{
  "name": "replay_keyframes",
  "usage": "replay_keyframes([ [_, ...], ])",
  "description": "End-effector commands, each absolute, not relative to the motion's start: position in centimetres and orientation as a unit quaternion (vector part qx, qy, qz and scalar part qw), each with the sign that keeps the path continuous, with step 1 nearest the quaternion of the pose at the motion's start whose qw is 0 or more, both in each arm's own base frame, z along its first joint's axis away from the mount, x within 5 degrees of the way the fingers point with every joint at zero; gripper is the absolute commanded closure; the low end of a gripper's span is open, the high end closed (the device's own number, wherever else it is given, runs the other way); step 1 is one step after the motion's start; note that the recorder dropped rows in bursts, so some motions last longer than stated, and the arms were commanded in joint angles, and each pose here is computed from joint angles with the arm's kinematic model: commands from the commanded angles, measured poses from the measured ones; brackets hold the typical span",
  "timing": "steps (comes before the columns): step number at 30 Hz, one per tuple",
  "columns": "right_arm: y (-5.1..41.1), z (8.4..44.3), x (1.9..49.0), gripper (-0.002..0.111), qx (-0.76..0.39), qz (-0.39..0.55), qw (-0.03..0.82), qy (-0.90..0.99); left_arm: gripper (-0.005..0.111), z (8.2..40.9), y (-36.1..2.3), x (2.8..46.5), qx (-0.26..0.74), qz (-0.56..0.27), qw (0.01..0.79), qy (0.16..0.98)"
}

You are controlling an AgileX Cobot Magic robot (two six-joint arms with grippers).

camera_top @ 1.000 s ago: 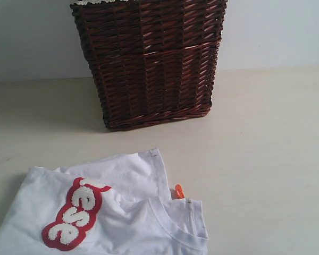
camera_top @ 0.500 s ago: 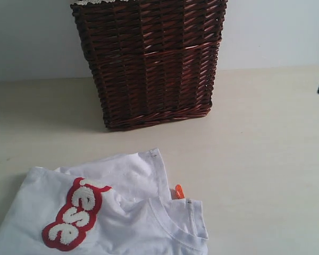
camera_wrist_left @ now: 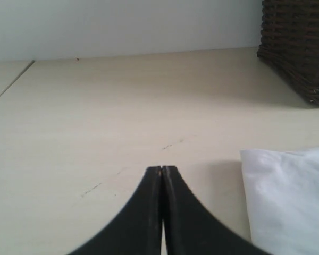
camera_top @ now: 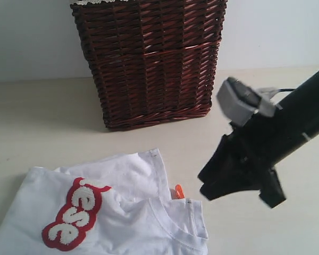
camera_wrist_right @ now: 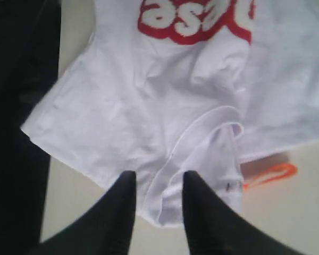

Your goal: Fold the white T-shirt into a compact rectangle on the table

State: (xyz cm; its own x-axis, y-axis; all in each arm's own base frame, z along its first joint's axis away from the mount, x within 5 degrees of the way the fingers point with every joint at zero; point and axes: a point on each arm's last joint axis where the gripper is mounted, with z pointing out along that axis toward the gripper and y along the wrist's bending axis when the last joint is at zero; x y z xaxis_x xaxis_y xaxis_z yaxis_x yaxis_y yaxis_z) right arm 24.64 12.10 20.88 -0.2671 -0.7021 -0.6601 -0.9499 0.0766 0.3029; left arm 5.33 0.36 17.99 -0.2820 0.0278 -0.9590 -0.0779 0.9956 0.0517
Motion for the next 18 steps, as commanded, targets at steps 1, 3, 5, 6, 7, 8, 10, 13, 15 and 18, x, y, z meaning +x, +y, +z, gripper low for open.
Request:
replay_keyframes([
  [1,16.8,17.4,25.6,0.041,-0.654,0.262,0.22,0.675,0.107,18.1,0.4,5.3,-0.017,0.044,0.604,0.796],
  [3,18.2,16.2,26.3,0.029,-0.624,0.244,0.243,0.701,0.107,18.1,0.4,5.3,-0.017,0.044,0.604,0.796],
  [5,19.0,14.8,26.8,0.029,-0.626,0.244,0.255,0.695,0.107,18.1,0.4,5.3,-0.017,0.044,0.604,0.796],
  [6,19.4,13.6,27.1,0.029,-0.622,0.256,0.246,0.698,0.107,18.1,0.4,5.3,-0.017,0.044,0.604,0.796],
  [7,19.5,13.1,27.3,0.029,-0.619,0.261,0.241,0.7,0.107,18.1,0.4,5.3,-0.017,0.044,0.604,0.796],
  [8,19.7,12.3,27.5,0.03,-0.612,0.274,0.231,0.705,0.107,18.1,0.4,5.3,-0.017,0.044,0.604,0.796],
  [10,20.0,11.8,27.7,0.033,-0.612,0.287,0.223,0.702,0.107,18.1,0.4,5.3,-0.017,0.044,0.604,0.796],
  [13,20.0,10.8,27.2,0.043,-0.622,0.305,0.195,0.694,0.107,18.1,0.4,5.3,-0.017,0.044,0.604,0.796],
  [15,19.8,10.0,26.7,0.052,-0.642,0.314,0.163,0.681,0.107,18.1,0.4,5.3,-0.017,0.044,0.604,0.796],
  [18,19.5,9.9,26.5,0.063,-0.656,0.305,0.149,0.674,0.107,18.1,0.4,5.3,-0.017,0.044,0.604,0.796],
])
